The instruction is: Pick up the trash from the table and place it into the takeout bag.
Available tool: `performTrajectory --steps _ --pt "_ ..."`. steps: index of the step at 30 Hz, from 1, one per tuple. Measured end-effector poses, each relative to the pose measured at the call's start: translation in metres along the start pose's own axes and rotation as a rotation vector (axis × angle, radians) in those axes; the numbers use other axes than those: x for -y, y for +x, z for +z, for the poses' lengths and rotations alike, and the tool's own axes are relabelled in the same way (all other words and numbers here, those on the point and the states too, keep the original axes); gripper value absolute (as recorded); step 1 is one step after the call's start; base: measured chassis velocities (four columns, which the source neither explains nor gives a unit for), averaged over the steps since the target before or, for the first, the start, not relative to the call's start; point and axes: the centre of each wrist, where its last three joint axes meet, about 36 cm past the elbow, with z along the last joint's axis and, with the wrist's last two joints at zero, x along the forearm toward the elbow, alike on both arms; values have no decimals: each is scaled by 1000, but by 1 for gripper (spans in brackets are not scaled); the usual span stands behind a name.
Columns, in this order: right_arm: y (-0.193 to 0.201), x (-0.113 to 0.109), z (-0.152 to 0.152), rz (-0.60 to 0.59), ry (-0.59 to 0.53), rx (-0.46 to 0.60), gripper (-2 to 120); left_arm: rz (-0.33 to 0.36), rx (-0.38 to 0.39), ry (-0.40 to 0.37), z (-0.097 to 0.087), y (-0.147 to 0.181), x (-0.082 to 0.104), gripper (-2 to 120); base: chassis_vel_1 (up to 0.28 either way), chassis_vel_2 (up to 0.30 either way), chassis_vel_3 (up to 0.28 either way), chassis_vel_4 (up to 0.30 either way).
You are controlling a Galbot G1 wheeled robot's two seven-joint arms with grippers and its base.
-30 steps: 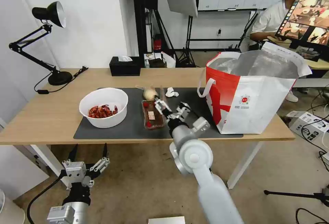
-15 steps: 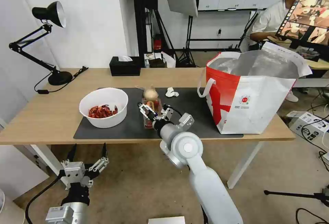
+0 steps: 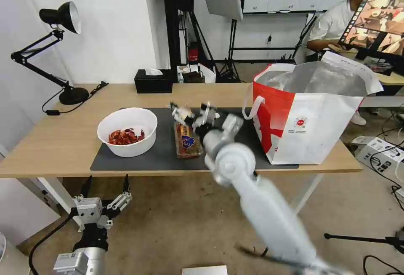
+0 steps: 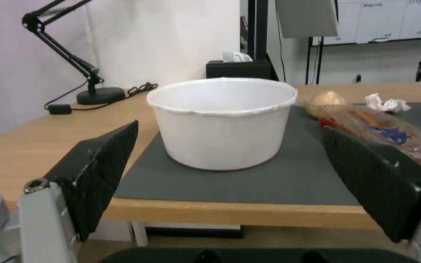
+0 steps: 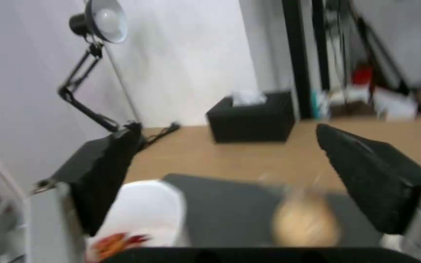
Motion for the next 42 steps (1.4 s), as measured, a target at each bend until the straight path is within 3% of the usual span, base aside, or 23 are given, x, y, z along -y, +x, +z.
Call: performTrajectory --steps 5,12,17,24,42 --pt "-22 18 -5 -50 131 -26 76 0 2 2 1 -2 0 100 0 0 0 0" --pt "-67 49 15 -171 270 -132 44 0 -3 10 5 -4 1 100 0 0 0 0" --pt "-84 64 33 -227 300 -191 32 4 -2 13 5 -5 0 100 0 0 0 0" --pt "-97 73 56 -272 304 -330 2 6 -7 14 7 -6 -2 100 0 0 0 0" --pt "-92 75 84 -217 257 -386 0 13 -18 21 16 -10 -1 100 0 0 0 0"
